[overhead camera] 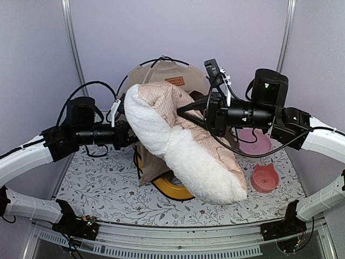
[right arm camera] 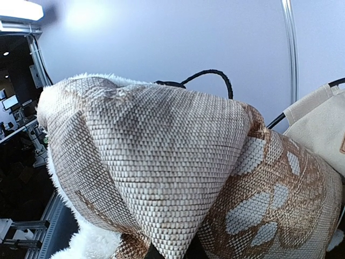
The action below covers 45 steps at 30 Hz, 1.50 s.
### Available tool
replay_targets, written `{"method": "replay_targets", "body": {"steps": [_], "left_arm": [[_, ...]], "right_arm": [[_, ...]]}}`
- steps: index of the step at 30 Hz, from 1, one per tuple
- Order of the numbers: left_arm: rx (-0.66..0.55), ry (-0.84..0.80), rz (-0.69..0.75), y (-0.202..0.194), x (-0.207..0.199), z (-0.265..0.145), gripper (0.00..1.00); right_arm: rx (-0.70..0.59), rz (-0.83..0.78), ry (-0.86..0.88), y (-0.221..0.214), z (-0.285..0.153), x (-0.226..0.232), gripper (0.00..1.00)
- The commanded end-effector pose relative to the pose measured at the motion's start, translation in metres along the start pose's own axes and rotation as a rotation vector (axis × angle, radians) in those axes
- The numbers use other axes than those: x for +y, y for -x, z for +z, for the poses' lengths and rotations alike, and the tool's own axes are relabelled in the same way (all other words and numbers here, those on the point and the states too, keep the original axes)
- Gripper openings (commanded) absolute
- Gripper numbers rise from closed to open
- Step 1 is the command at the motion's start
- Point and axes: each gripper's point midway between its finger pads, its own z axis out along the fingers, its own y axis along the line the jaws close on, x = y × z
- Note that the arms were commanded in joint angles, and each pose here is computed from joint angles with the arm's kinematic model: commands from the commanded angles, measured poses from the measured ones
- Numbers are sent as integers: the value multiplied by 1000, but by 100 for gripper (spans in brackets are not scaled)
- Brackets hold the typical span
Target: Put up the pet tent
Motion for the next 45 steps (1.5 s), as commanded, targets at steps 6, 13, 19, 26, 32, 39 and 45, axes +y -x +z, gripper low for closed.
{"method": "replay_targets", "body": {"steps": [6, 13, 19, 26, 32, 39, 45], "left_arm": [[-82, -245, 114, 29, -48, -10, 0], [-45, -327, 98, 20, -56, -5, 0], [-30, -343, 88, 16, -56, -1, 0], [-32, -358, 83, 16, -60, -5, 0], [-35, -352, 78, 13, -59, -7, 0], [-2, -211, -20, -2, -25, 15, 0], [9, -60, -104, -11, 6, 25, 0]], "right_arm": [[60, -7, -262, -10, -9, -51, 0], [296, 146, -633, -102, -22, -140, 0], [490, 194, -773, -157, -17, -173, 0], [611, 192, -970, -197, -23, -209, 0], [575, 148, -1072, -185, -17, -218, 0], [340, 126, -695, -146, 65, -142, 6], [252, 160, -577, -135, 79, -119, 40]]}}
